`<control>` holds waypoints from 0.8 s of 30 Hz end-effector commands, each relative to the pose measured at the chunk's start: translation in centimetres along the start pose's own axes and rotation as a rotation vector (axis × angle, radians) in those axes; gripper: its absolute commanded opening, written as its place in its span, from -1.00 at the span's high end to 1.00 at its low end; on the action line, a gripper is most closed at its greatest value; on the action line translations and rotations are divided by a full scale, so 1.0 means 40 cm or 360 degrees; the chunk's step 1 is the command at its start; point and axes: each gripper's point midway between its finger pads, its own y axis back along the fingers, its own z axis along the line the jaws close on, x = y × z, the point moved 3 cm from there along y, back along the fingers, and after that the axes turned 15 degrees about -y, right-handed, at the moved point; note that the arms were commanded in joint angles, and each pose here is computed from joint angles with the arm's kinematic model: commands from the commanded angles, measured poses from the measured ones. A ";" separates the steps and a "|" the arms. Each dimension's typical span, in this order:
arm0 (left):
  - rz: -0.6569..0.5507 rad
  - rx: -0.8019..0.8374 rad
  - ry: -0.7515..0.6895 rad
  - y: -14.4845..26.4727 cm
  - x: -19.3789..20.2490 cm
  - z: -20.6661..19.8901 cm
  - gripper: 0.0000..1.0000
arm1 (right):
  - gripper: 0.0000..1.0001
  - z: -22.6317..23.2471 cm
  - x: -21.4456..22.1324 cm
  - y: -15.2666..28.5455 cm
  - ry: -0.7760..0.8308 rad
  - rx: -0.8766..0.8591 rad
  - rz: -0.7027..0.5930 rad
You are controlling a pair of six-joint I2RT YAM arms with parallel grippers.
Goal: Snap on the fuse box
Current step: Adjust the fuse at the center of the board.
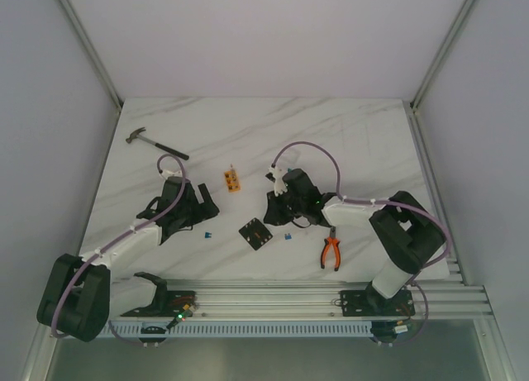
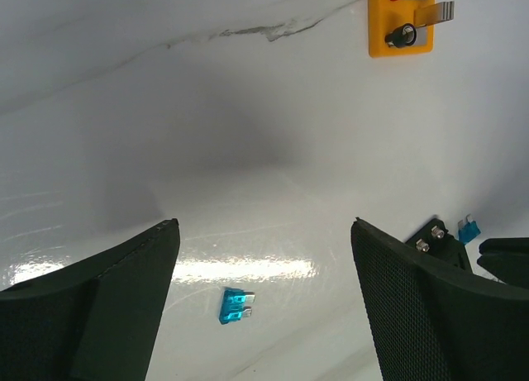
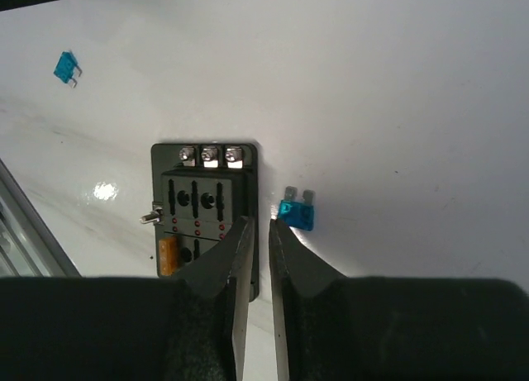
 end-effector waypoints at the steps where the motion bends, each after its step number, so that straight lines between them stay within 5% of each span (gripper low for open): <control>1: 0.0001 0.0001 0.0008 0.007 -0.013 -0.009 -0.86 | 0.63 -0.024 0.001 -0.010 -0.0103 -0.0007 -0.0039; 11: 0.0032 0.0020 -0.0008 0.001 -0.012 -0.024 -0.81 | 0.69 -0.041 0.007 -0.042 -0.0140 -0.0022 -0.0016; 20: 0.0060 0.0005 -0.0008 0.007 0.002 -0.020 -0.77 | 0.72 -0.114 -0.051 -0.052 -0.0165 0.0287 -0.0178; 24: 0.0068 0.0001 -0.0005 0.009 0.007 -0.018 -0.78 | 0.57 -0.079 -0.050 -0.051 -0.0059 0.0180 -0.0134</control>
